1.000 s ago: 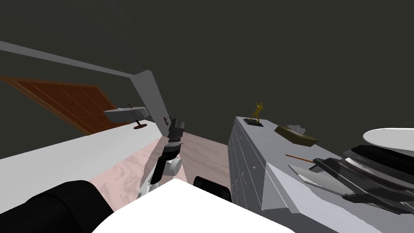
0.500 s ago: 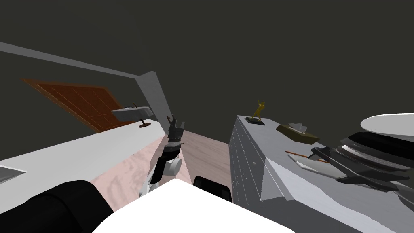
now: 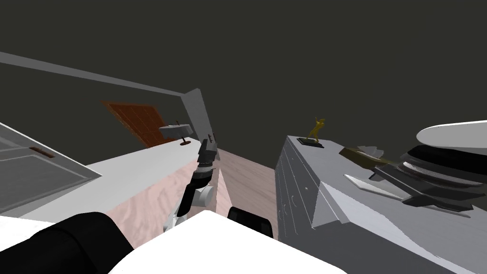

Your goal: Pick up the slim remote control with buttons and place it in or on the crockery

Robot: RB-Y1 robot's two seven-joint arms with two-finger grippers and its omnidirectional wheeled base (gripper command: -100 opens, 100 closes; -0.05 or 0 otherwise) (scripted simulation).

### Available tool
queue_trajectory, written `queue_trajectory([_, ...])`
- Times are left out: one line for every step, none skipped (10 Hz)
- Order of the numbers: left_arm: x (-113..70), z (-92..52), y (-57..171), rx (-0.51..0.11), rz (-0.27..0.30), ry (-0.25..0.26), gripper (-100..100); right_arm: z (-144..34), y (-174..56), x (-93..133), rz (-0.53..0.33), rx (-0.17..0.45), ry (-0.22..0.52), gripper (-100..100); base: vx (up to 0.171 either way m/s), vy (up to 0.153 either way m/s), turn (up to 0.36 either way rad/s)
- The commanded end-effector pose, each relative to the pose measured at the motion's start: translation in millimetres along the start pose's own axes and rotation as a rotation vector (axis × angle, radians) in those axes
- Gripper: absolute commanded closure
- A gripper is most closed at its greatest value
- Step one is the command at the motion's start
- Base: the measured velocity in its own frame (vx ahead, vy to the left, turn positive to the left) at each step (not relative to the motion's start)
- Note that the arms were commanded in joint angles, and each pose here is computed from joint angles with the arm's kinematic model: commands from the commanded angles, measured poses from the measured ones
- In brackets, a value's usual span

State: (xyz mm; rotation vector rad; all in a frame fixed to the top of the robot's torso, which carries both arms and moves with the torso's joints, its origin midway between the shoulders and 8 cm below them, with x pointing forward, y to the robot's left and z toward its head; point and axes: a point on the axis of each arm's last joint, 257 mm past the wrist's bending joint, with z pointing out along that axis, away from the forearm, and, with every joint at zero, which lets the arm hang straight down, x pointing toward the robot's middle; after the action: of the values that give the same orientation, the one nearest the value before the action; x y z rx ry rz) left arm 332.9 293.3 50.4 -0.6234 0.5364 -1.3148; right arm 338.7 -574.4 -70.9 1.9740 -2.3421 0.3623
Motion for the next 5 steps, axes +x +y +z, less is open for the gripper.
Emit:
queue_trajectory([0.0,0.0,0.0,0.000,0.000,0.000,0,-3.8,-5.4,10.4,0.023,-0.001,0.045,100,-0.191,0.086,0.273])
queue_trajectory([0.0,0.0,0.0,0.000,0.000,0.000,0,-5.7,-8.1,19.1,0.043,-0.007,0.084,100,-0.189,0.076,0.363])
queue_trajectory([0.0,0.0,0.0,0.000,0.000,0.000,0,-6.1,-9.0,23.0,0.053,-0.011,0.102,100,-0.165,0.051,0.282])
queue_trajectory([0.0,0.0,0.0,0.000,0.000,0.000,0,-6.4,-9.8,29.7,0.073,-0.020,0.134,100,-0.170,0.057,0.363])
queue_trajectory([0.0,0.0,0.0,0.000,0.000,0.000,0,-6.5,-9.9,32.4,0.084,-0.024,0.146,100,-0.151,0.027,0.240])
